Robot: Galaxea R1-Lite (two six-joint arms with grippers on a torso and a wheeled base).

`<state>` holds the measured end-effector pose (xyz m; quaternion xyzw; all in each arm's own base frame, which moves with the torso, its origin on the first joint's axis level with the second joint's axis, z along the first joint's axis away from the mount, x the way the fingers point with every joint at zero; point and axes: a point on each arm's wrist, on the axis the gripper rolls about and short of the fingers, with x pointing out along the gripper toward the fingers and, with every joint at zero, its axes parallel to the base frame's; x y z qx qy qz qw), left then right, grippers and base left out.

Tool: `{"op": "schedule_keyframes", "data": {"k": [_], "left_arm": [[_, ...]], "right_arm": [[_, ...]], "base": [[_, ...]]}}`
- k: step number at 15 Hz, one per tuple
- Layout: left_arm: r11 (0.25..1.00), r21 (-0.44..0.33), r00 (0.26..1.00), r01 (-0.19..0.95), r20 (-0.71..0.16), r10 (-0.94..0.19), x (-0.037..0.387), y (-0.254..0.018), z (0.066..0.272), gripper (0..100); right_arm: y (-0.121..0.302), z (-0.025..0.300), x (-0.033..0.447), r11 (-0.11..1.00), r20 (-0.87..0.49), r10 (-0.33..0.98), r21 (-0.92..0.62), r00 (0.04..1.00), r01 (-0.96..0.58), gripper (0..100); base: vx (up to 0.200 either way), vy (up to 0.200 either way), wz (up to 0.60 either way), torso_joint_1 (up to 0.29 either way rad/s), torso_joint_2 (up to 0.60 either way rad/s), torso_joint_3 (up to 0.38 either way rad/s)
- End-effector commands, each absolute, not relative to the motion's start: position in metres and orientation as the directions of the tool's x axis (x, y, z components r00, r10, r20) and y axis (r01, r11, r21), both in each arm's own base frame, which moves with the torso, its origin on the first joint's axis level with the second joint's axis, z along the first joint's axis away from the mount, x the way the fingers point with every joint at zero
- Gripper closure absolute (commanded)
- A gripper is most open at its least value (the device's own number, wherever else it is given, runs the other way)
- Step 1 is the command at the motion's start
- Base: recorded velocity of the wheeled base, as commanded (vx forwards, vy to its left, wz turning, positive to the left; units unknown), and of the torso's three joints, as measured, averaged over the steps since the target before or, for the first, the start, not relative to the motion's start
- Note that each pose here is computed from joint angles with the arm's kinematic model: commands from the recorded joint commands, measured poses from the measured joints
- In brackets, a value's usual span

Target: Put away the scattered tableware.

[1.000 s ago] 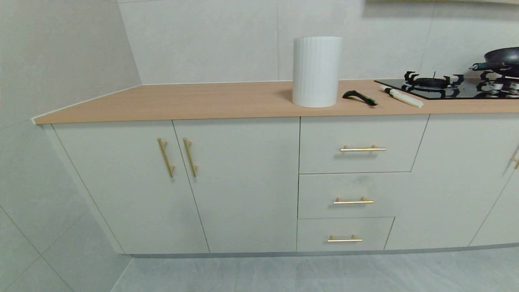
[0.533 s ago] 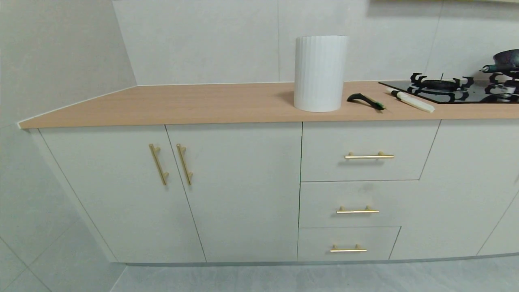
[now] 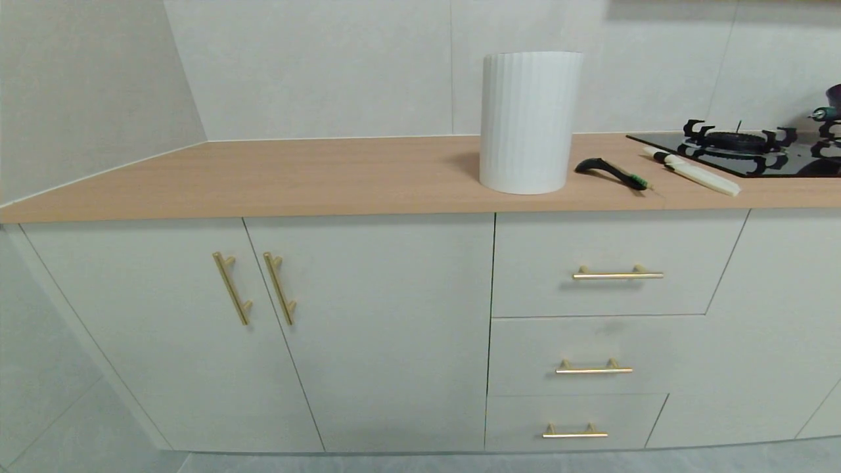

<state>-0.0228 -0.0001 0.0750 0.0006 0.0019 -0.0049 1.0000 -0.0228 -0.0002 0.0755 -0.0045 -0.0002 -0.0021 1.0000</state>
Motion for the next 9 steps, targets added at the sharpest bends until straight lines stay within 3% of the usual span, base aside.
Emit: {"op": "schedule_keyframes", "data": {"k": [1, 5, 6, 7, 9], "left_arm": [[1.0, 0.001, 1.0, 0.009, -0.005, -0.009, -0.023, 0.0, 0.075, 0], [1.0, 0.001, 1.0, 0.009, -0.005, -0.009, -0.023, 0.0, 0.075, 0], [1.0, 0.001, 1.0, 0.009, -0.005, -0.009, -0.023, 0.0, 0.075, 0], [1.0, 0.001, 1.0, 0.011, -0.005, -0.011, -0.023, 0.0, 0.075, 0], [1.0, 0.001, 1.0, 0.009, -0.005, -0.009, -0.023, 0.0, 0.075, 0]], "right_arm": [[0.0, 0.075, -0.023, 1.0, 0.0, -0.003, -0.009, 1.0, 0.003, 0], [0.0, 0.079, -0.024, 1.0, 0.023, -0.003, -0.008, 1.0, 0.003, 0], [0.0, 0.089, -0.026, 1.0, 0.064, 0.0, 0.0, 0.998, 0.0, 0], [-0.001, 0.118, -0.028, 0.999, 0.084, 0.018, 0.043, 0.996, -0.022, 0], [-0.001, 0.132, -0.013, 0.996, -0.038, 0.078, 0.042, 0.996, -0.076, 0]], "base": [[0.0, 0.0, 0.0, 0.0, 0.0, 0.0], [0.0, 0.0, 0.0, 0.0, 0.0, 0.0], [0.0, 0.0, 0.0, 0.0, 0.0, 0.0], [0.0, 0.0, 0.0, 0.0, 0.0, 0.0], [0.0, 0.0, 0.0, 0.0, 0.0, 0.0]]}}
